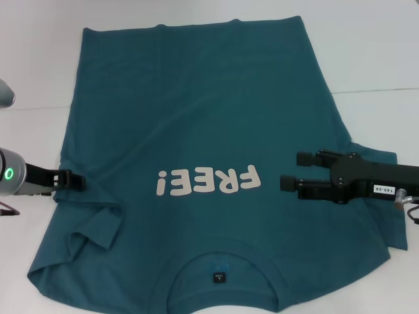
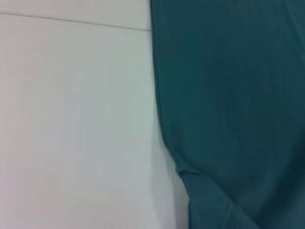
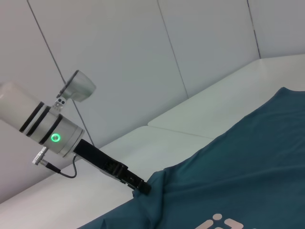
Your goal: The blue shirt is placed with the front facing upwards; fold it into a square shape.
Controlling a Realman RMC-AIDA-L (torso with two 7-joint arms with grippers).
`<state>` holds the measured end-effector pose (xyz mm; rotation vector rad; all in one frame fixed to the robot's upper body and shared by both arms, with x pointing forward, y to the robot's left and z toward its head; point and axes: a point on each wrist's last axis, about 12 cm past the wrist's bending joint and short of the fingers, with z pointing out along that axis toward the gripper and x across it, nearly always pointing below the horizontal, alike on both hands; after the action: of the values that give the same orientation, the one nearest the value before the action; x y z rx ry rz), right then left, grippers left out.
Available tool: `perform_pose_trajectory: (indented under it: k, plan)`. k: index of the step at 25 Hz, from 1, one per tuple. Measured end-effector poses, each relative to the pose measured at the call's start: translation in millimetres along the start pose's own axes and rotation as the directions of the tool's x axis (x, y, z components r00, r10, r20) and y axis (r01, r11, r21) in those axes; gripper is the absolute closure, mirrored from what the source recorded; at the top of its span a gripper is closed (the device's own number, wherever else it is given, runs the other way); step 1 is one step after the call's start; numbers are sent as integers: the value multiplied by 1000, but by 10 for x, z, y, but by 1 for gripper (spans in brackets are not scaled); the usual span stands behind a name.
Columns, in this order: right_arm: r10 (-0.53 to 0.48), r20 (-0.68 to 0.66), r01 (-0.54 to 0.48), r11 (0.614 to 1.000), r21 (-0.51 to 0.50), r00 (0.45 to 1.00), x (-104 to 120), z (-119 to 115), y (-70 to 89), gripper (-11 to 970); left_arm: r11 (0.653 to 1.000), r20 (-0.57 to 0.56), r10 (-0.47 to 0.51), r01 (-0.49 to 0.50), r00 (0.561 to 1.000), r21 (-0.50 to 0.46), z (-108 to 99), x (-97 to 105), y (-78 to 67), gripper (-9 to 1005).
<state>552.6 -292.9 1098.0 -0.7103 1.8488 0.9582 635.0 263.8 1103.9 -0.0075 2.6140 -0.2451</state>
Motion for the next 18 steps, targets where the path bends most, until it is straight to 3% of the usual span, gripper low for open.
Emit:
perform_pose_trajectory:
  k: [18]
  plan:
    - [10, -3, -10, 1000, 13, 1000, 39, -37, -7, 41, 1000, -17, 28, -28, 999, 11, 26, -7, -15, 640]
